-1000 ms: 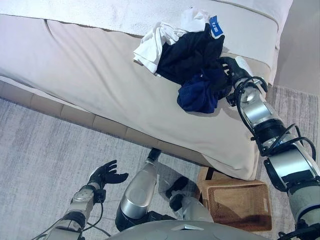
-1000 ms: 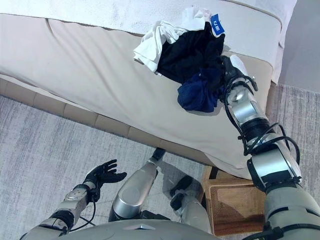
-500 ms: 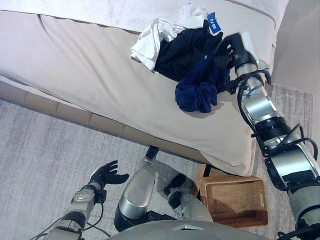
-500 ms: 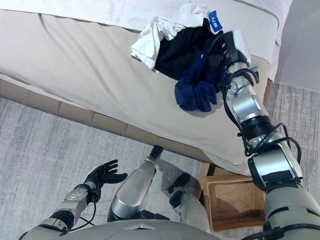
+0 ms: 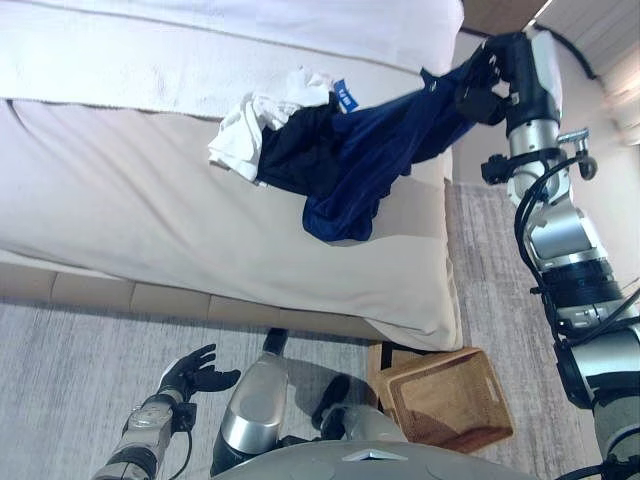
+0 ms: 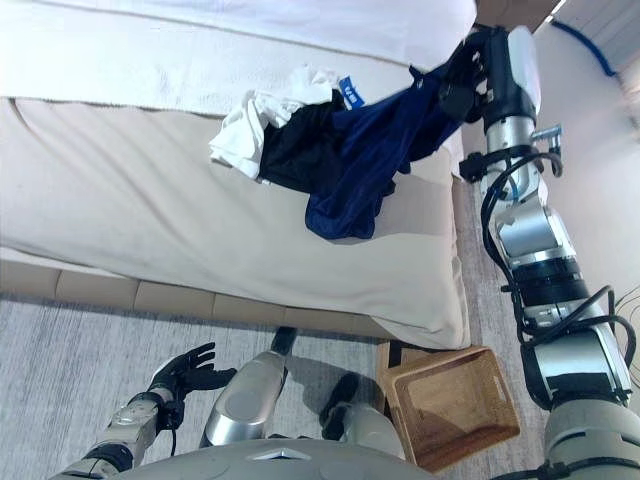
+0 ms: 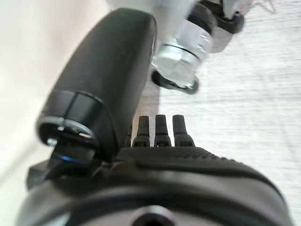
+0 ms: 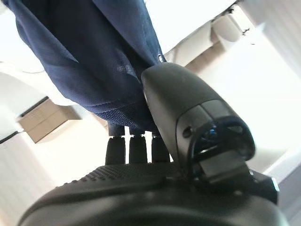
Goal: Pick up the clothes from the bed and place them into the basket
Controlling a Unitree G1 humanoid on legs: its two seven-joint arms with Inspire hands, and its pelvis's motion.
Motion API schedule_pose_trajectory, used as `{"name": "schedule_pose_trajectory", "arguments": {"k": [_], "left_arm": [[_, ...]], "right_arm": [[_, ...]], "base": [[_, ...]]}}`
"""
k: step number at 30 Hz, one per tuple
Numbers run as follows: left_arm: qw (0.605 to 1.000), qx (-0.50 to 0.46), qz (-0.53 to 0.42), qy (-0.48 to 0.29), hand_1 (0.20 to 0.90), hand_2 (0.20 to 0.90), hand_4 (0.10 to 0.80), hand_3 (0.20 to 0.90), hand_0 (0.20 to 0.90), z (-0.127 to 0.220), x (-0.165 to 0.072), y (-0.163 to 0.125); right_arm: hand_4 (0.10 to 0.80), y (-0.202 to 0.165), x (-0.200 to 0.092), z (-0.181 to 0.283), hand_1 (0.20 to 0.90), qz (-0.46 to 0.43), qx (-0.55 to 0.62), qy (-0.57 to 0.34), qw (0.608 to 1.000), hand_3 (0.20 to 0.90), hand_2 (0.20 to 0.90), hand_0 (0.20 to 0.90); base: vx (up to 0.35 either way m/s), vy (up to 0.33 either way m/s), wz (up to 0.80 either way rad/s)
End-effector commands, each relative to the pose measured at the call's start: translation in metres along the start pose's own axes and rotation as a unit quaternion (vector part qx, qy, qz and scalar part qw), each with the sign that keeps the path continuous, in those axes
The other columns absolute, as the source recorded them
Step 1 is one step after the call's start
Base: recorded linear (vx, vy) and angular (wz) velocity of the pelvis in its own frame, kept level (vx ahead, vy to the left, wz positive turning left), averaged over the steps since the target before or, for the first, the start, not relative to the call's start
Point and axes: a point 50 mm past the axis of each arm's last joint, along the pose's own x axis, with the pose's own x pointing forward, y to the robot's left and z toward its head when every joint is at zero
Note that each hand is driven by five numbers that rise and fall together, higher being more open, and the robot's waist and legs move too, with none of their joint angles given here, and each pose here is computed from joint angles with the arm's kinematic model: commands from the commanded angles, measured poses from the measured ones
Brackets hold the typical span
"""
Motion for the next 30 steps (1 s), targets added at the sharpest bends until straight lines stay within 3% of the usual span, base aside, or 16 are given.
{"name": "schedule_pose_trajectory", "arguments": {"k": [1, 12, 21, 30], "left_arm": [[0.997, 0.044, -0.005, 0.06, 0.9, 0.9, 0.8, 0.9, 0.9, -0.037, -0.013, 0.002], [0.989, 0.071, -0.005, 0.131, 0.9, 0.9, 0.8, 0.9, 0.9, -0.056, -0.018, 0.008], [0.99, 0.09, -0.04, 0.1, 0.9, 0.9, 0.8, 0.9, 0.9, -0.038, -0.007, -0.012], [0.986, 0.124, -0.075, 0.081, 0.9, 0.9, 0.8, 0.9, 0.9, -0.021, 0.0, -0.028]], "right_arm": [[0.1, -0.045, 0.007, 0.038, 0.3, -0.127, -0.012, -0.117, 0.985, 0.2, 0.3, 0.3], [0.1, -0.124, 0.007, 0.079, 0.3, -0.272, -0.063, -0.188, 0.942, 0.2, 0.3, 0.3], [0.1, -0.162, -0.009, 0.079, 0.3, -0.343, -0.062, -0.184, 0.919, 0.2, 0.3, 0.3], [0.1, -0.143, -0.016, 0.042, 0.3, -0.251, -0.075, -0.109, 0.959, 0.2, 0.3, 0.3]], "base": [[-0.046, -0.054, -0.04], [-0.102, -0.052, -0.3], [-0.028, -0.079, -0.47], [-0.018, -0.094, -0.24]]}}
